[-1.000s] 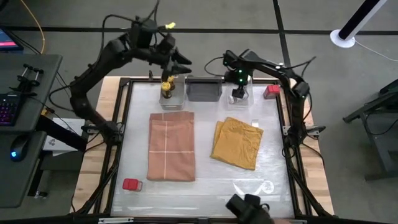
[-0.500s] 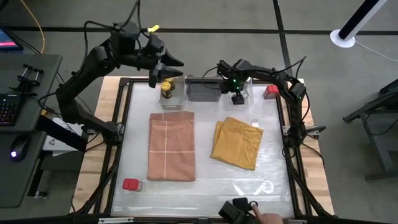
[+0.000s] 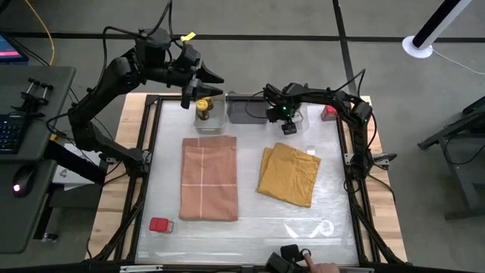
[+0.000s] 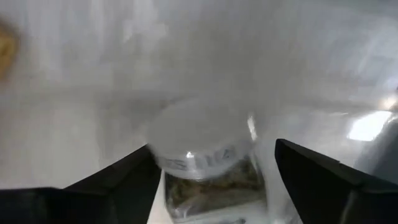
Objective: Sort spices by type
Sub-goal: Put the white seasoning bottle into the transparent bin
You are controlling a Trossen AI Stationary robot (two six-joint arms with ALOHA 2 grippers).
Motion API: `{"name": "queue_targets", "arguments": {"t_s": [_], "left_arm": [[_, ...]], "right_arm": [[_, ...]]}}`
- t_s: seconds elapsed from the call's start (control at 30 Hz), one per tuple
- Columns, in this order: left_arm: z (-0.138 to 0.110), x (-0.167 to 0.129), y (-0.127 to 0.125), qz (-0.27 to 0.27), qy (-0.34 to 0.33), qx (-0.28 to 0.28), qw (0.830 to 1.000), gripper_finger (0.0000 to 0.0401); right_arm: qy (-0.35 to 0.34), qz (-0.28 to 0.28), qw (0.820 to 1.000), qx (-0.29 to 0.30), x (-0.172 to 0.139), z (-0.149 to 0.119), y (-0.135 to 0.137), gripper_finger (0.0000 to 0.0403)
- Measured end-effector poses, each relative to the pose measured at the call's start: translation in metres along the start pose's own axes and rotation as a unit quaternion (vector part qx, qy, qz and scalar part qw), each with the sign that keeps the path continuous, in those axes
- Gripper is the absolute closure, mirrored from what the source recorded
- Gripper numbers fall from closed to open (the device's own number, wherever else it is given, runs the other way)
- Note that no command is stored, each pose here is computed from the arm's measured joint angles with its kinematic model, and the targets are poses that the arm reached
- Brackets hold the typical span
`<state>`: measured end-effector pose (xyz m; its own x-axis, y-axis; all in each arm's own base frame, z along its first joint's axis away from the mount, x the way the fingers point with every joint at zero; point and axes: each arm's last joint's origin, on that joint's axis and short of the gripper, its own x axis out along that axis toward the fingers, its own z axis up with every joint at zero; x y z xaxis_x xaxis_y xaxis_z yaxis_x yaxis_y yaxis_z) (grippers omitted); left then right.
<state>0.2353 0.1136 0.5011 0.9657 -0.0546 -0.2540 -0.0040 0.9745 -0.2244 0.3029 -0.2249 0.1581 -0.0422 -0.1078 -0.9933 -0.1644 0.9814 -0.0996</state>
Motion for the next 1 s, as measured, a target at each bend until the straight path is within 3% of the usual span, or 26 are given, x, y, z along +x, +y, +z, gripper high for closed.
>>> {"name": "queue_targets", "arguments": {"t_s": [0.23, 0.47, 0.67, 0.77, 0.9, 1.0], "left_arm": [[0.0, 0.0, 0.0, 0.001, 0.002, -0.001, 1.0, 0.0197], [0.0, 0.0, 0.0, 0.0, 0.002, 0.006, 1.0, 0.0197], [0.0, 0.0, 0.0, 0.0, 0.002, 0.011, 1.0, 0.0197], [0.0, 0.0, 0.0, 0.001, 0.002, 0.012, 1.0, 0.0197], [0.0, 0.0, 0.0, 0.001, 0.002, 0.016, 1.0, 0.0197], [0.0, 0.0, 0.0, 0.002, 0.002, 0.014, 1.0, 0.0197]], "right_arm": [[0.008, -0.012, 1.0, -0.011, -0.002, 0.003, 0.002, 0.0207], [0.009, -0.019, 1.0, 0.007, -0.029, 0.004, -0.001, 0.021], [-0.076, -0.069, 0.994, 0.049, -0.088, -0.004, -0.01, 0.021], [-0.179, -0.073, 0.973, 0.122, -0.117, -0.017, -0.018, 0.021], [-0.339, -0.048, 0.913, 0.224, -0.132, -0.036, -0.033, 0.021], [-0.407, -0.04, 0.874, 0.261, -0.123, -0.044, -0.04, 0.021]]}}
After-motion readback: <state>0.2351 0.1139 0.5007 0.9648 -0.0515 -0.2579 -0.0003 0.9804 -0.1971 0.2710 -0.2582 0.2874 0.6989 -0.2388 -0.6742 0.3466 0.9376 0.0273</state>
